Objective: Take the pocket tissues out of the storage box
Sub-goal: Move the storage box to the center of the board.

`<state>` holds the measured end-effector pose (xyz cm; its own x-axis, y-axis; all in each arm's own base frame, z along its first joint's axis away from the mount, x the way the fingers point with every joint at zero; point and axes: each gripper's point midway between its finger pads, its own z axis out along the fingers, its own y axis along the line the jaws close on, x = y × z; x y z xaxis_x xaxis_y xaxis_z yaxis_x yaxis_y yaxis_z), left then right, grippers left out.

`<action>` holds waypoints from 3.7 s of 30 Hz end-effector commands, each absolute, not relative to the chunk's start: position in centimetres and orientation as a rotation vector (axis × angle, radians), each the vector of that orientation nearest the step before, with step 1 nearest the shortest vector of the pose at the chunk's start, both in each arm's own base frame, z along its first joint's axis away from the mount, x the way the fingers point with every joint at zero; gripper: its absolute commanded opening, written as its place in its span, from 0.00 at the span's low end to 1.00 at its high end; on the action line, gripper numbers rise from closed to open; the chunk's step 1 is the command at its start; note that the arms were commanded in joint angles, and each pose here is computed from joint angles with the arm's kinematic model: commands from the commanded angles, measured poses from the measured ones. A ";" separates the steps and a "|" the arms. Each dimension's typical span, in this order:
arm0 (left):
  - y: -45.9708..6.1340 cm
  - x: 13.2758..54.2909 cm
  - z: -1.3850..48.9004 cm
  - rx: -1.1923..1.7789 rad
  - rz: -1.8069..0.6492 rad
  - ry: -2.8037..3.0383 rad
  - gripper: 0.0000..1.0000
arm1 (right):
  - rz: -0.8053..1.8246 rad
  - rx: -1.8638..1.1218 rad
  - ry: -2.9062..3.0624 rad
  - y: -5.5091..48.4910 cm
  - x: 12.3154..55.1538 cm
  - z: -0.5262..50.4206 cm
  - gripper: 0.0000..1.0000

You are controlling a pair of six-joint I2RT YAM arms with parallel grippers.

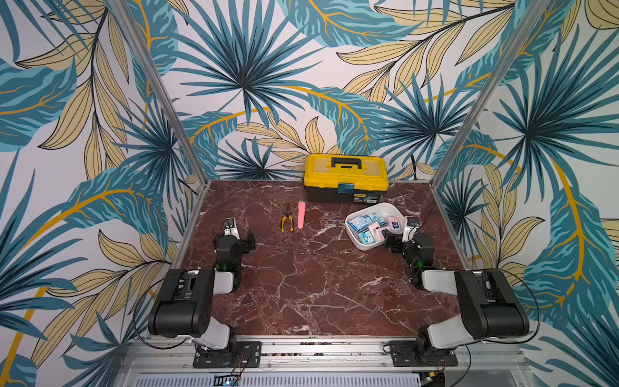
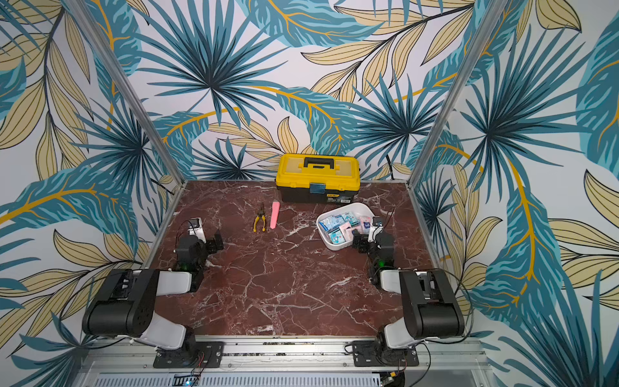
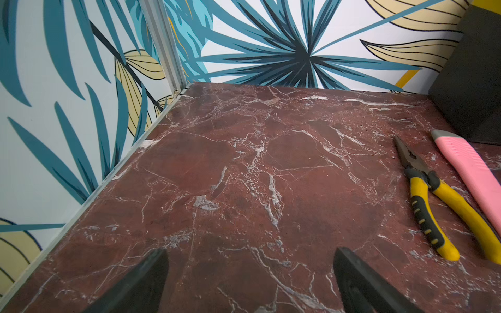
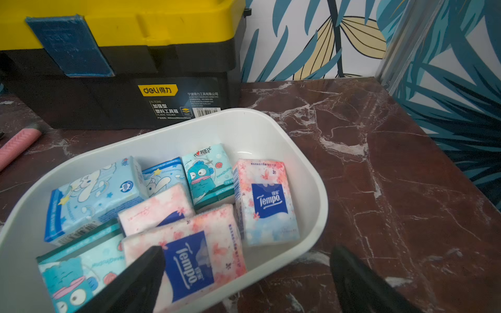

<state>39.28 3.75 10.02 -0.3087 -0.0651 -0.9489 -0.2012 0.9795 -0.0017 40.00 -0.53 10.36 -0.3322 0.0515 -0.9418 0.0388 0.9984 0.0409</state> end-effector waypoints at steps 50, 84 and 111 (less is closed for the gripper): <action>-8.3 36.5 19.5 -0.385 -0.569 1.945 1.00 | 0.156 0.300 2.490 -4.0 45.1 15.7 0.93; -9.0 35.6 14.9 -0.460 -0.556 2.059 1.00 | 0.550 0.277 2.669 -1.9 49.7 7.4 0.18; -9.9 37.5 16.0 -0.376 -0.535 2.072 1.00 | 0.499 0.284 2.609 7.7 43.7 8.4 0.07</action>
